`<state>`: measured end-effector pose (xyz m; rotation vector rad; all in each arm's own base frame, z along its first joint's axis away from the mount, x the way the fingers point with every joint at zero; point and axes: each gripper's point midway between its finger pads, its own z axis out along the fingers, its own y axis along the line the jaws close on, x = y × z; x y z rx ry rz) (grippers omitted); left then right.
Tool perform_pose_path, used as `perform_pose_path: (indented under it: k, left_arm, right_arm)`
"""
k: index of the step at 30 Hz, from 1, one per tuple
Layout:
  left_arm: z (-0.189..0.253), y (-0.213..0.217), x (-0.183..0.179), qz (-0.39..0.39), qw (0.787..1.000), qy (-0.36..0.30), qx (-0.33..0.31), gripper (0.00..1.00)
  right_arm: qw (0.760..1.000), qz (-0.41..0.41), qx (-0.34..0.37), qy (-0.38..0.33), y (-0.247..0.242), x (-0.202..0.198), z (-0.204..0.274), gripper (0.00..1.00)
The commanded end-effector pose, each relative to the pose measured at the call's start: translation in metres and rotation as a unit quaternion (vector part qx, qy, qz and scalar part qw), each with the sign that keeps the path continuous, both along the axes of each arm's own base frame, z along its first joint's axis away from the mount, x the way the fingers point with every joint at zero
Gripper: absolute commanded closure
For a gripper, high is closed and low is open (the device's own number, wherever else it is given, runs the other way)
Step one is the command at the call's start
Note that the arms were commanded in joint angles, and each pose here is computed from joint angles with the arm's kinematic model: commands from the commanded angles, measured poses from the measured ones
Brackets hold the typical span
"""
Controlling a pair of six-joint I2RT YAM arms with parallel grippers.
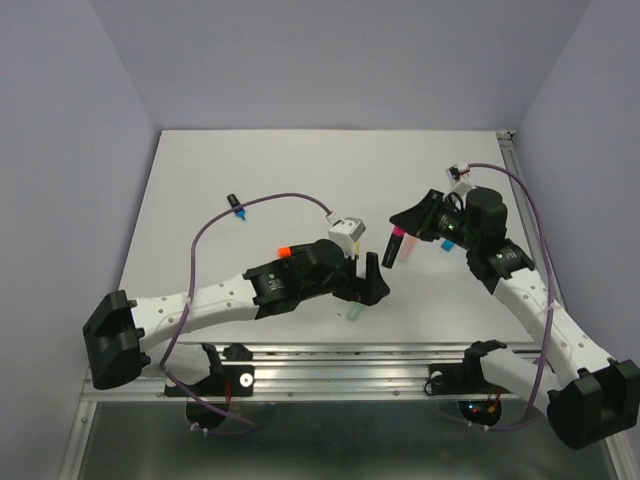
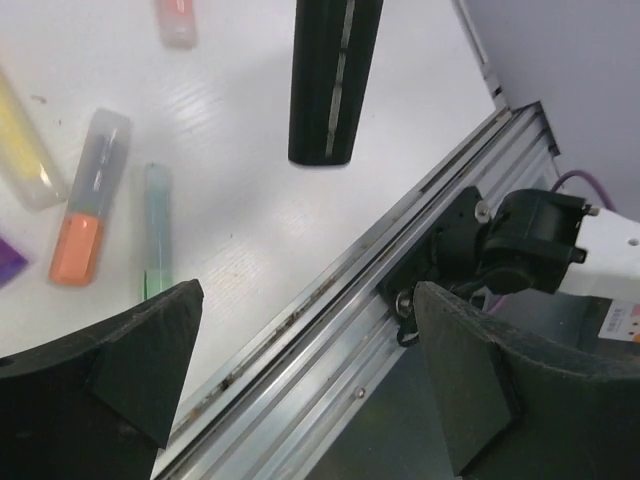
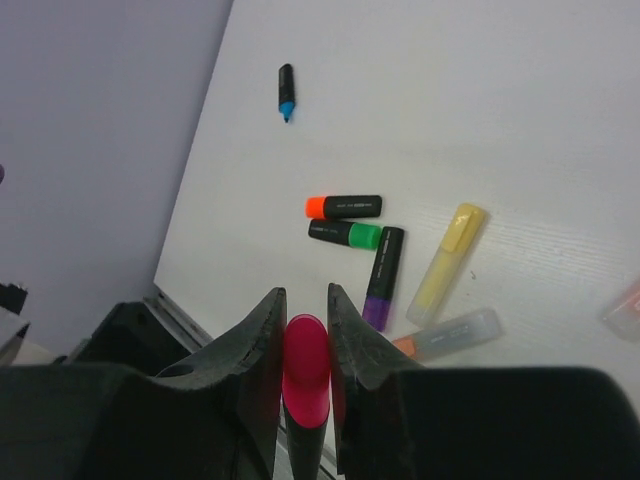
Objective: Open the pen caps
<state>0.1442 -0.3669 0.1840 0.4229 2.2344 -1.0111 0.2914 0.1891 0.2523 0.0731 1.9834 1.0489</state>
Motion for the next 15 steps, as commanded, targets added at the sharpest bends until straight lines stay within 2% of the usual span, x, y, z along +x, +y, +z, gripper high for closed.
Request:
perform_pose_path:
  k: [1,5,10,12,15]
  left_arm:
    - [0.066,-0.010,0.007,-0.047,0.990,-0.061,-0.117,0.01]
    - [0.078,-0.008,0.020,-0.040,0.988,-0.074,-0.132,0.01]
    - [0.090,-0.024,0.014,-0.081,0.978,-0.085,-0.170,0.01]
    - [0.087,-0.031,0.017,-0.084,0.979,-0.082,-0.166,0.02]
    - [0.086,-0.039,0.025,-0.078,0.980,-0.086,-0.161,0.09]
  right_arm:
    - [0.994,0.093,0.031,-0.046,0.021,-0.027,0.018,0.99]
    - [0.987,0.131,0.069,-0.067,0.028,-0.043,0.033,0.99]
    - [0.981,0.151,0.099,-0.075,0.033,-0.052,0.044,0.99]
    - [0.979,0.160,0.104,-0.073,0.035,-0.053,0.044,0.99]
    - [0.974,0.173,0.127,-0.068,0.038,-0.058,0.049,0.99]
